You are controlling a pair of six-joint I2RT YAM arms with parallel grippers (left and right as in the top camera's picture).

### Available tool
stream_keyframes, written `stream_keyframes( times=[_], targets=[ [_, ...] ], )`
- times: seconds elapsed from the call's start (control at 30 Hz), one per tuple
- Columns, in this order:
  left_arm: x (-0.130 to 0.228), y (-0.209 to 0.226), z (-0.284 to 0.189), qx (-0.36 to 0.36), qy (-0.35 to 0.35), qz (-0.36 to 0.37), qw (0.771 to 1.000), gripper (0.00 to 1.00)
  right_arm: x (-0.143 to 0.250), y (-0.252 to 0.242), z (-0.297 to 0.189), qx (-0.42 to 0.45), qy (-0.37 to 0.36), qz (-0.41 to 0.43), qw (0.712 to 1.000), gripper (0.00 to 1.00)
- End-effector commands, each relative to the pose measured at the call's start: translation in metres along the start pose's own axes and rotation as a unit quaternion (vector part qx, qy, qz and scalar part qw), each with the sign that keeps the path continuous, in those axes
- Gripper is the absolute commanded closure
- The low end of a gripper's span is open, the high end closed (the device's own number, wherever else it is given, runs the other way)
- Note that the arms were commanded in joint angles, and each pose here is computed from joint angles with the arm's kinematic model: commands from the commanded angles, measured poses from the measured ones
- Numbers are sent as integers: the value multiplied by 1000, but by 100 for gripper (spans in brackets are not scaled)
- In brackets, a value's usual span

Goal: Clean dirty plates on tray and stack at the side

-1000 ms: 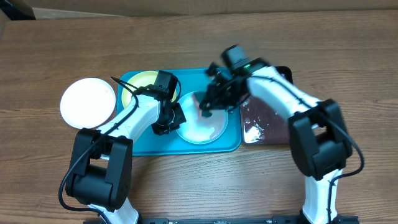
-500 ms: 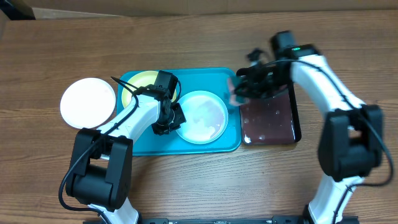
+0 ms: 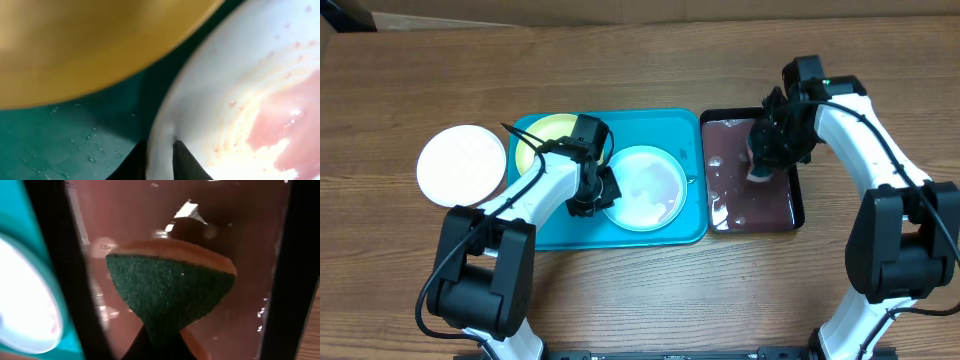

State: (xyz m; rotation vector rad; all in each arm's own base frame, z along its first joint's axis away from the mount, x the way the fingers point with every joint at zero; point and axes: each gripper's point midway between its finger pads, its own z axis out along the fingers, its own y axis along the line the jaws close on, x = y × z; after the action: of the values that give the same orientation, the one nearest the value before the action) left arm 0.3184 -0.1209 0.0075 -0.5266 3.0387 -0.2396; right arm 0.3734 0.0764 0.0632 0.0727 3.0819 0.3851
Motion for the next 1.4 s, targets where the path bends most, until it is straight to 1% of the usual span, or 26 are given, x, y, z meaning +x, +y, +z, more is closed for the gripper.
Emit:
stream_keyframes(
  times=[0.0, 0.03, 0.07, 0.1, 0.17, 0.3, 0.4, 0.43, 0.53, 0.63, 0.67, 0.73, 0.93, 0.97, 1.03, 1.2, 1.37],
  targets=[
    [4, -2, 5, -8, 2, 11, 1000, 76, 7, -8, 9, 21, -1, -5, 1000, 95],
    [5, -3, 5, -8, 2, 13, 1000, 74, 8, -9, 12, 21, -1, -5, 1000, 84],
    [5, -3, 5, -9, 1, 14, 1000, 74, 9, -10, 14, 21, 0, -4, 1000, 68],
    [5, -3, 5, -11, 1, 15, 1000, 74, 10, -10, 15, 21, 0, -4, 1000, 61],
    [5, -2, 5, -14, -2, 16, 1000, 74, 9, -10, 15, 21, 0, -4, 1000, 54],
    [5, -2, 5, -15, -2, 16, 1000, 74, -2, -8, 2, 17, -16, 0, 1000, 51],
    [5, -1, 6, -17, -3, 16, 1000, 74, -20, -6, -21, 14, -39, 3, 999, 49],
    [5, 0, 6, -20, -4, 16, 1000, 74, -26, -7, -30, 14, -49, 6, 999, 47],
    [6, 2, 7, -22, -2, 15, 1000, 74, -45, -16, -52, 13, -83, 32, 996, 36],
    [7, 3, 8, -24, 0, 15, 1000, 75, -60, -37, -64, 17, -113, 64, 991, 26],
    [8, 3, 8, -24, 0, 15, 1000, 76, -63, -46, -67, 18, -120, 73, 990, 19],
    [8, 3, 8, -24, 1, 15, 1000, 75, -64, -64, -70, 22, -126, 92, 987, 0],
    [8, 3, 9, -23, 2, 15, 1000, 75, -64, -99, -79, 27, -134, 132, 982, 0],
    [8, 3, 9, -23, 2, 16, 1000, 78, -64, -103, -79, 28, -135, 136, 981, 0],
    [8, 3, 9, -23, 2, 16, 1000, 96, -63, -108, -81, 29, -137, 142, 980, 0],
    [-3, -4, -2, -17, -7, 41, 999, 96, -63, -110, -81, 29, -137, 144, 980, 0],
    [-32, -19, -34, -1, -32, 47, 998, 96, -63, -110, -81, 29, -137, 144, 980, 0]
  ],
)
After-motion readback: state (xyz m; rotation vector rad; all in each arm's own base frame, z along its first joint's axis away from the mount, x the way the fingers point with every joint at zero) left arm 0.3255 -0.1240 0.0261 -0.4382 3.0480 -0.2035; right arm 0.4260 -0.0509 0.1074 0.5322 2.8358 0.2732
